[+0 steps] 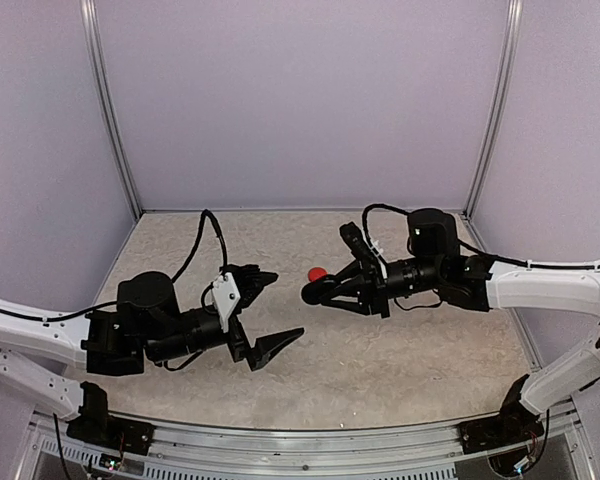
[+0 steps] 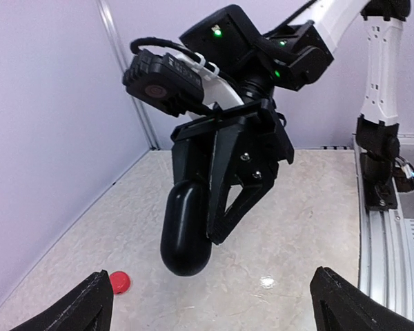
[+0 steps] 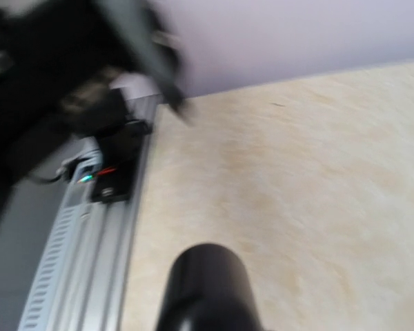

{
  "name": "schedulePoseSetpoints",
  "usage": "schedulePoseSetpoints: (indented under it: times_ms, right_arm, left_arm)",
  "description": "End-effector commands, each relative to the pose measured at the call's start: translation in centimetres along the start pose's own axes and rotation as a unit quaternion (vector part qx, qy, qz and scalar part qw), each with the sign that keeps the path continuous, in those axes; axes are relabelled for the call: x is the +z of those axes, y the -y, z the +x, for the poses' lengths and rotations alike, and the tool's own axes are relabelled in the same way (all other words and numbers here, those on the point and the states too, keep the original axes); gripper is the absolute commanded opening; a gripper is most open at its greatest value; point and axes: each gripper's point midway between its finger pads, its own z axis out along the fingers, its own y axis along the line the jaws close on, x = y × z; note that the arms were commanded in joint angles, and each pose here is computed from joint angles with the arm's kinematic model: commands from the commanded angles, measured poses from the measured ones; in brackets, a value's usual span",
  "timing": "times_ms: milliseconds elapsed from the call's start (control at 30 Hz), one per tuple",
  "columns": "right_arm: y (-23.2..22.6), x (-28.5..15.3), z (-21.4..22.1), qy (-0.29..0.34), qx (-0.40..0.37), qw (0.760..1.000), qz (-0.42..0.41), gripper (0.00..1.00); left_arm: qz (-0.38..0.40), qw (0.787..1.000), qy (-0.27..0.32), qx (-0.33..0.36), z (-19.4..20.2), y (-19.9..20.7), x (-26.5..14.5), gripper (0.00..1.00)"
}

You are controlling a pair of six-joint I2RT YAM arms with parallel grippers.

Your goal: Insert the wireless bluetooth earbuds into the charging case

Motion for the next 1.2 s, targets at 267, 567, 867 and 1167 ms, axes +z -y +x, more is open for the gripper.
schedulePoseSetpoints:
  times_ms: [267,567,867,1167]
  right_arm:
    - [9.5,-0.7,6.5,-0.006,0.241,0.966,0.093,0.02]
    - [14.2,1.6,11.8,-0.027,0.355,0.926,0.121,0.04]
    - [19.2,2.6,14.1,-0.016,0.395,0.907,0.147,0.05]
    - [22.4,3.3,15.4,0.000,0.433,0.885,0.172,0.09]
  left_arm:
    - [-0.226,0.969,0.043,-0.091,0.0,-9.2,-1.9,0.99]
    - [-0.255,0.958,0.044,-0.120,1.0,-10.0,-1.7,0.99]
    - [-0.255,0.958,0.042,-0.127,1.7,-9.9,-1.6,0.99]
    - [-0.264,0.954,0.041,-0.133,2.1,-10.1,-2.0,0.99]
